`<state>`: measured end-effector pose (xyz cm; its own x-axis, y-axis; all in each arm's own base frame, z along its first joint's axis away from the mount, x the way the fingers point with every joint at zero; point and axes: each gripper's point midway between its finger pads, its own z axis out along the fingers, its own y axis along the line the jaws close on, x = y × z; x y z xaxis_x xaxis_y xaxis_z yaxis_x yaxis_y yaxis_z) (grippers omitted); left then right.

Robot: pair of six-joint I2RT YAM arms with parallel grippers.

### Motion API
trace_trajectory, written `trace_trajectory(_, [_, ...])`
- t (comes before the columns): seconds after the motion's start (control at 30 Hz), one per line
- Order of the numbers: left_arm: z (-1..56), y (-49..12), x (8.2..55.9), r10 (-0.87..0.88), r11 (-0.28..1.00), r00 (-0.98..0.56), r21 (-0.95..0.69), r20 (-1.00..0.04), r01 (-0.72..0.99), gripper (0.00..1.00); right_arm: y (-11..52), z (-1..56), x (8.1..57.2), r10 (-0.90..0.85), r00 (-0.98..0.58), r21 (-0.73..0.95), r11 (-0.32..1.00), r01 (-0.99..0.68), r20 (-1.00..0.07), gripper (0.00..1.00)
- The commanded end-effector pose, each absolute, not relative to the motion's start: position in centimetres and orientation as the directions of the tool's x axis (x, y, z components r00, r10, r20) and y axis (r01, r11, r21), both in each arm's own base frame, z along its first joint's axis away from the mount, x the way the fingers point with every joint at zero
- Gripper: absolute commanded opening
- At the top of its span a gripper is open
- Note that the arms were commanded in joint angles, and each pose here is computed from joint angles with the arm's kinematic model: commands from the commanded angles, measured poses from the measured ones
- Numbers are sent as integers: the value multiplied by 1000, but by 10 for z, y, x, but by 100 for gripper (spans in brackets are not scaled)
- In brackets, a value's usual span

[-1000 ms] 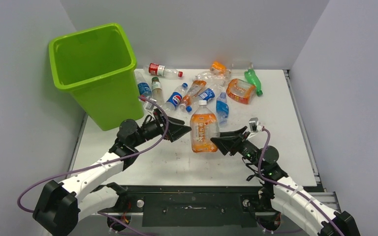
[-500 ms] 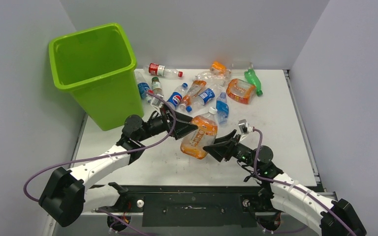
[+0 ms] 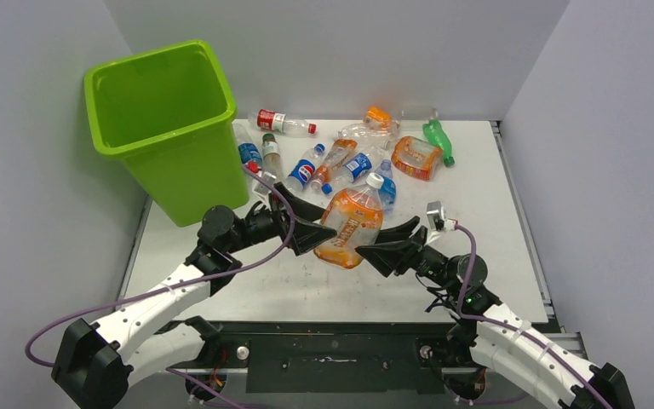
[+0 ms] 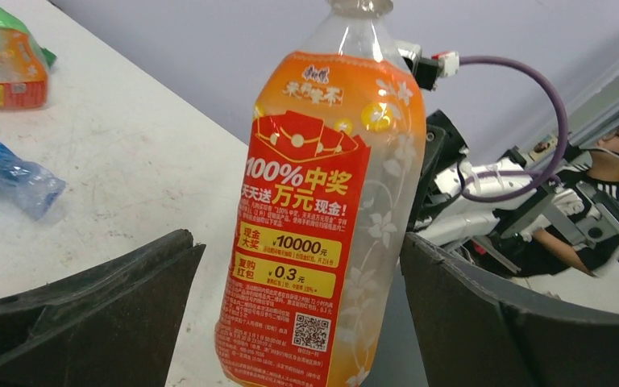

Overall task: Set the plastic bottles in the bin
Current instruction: Place the plastic bottle in the trash bin.

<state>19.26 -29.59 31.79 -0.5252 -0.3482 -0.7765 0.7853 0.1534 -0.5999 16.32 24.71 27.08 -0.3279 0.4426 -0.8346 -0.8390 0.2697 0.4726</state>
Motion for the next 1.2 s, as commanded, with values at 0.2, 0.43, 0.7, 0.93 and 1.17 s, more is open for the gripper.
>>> trace_trajectory(0.2, [325,-316,151,-222,-6,-520,-532,-825,847,92,267,310,143,410,-295,376,131,-917,-863,20])
trace_trajectory(0.43, [338,-312,154,-309,-6,-509,-534,-803,846,47,264,312,146,404,-287,383,182,-906,-869,45])
trace_trajectory(0.7, [359,-309,153,-384,-68,-535,-555,-753,829,42,274,304,143,391,-336,421,154,-894,-857,85])
trace_trajectory(0.93, [354,-318,146,-358,-81,-546,-558,-757,826,41,279,316,147,474,-339,444,126,-887,-812,85])
trace_trajectory(1.17, [351,-324,141,-345,-81,-541,-550,-767,831,47,295,316,150,458,-351,444,111,-889,-817,54])
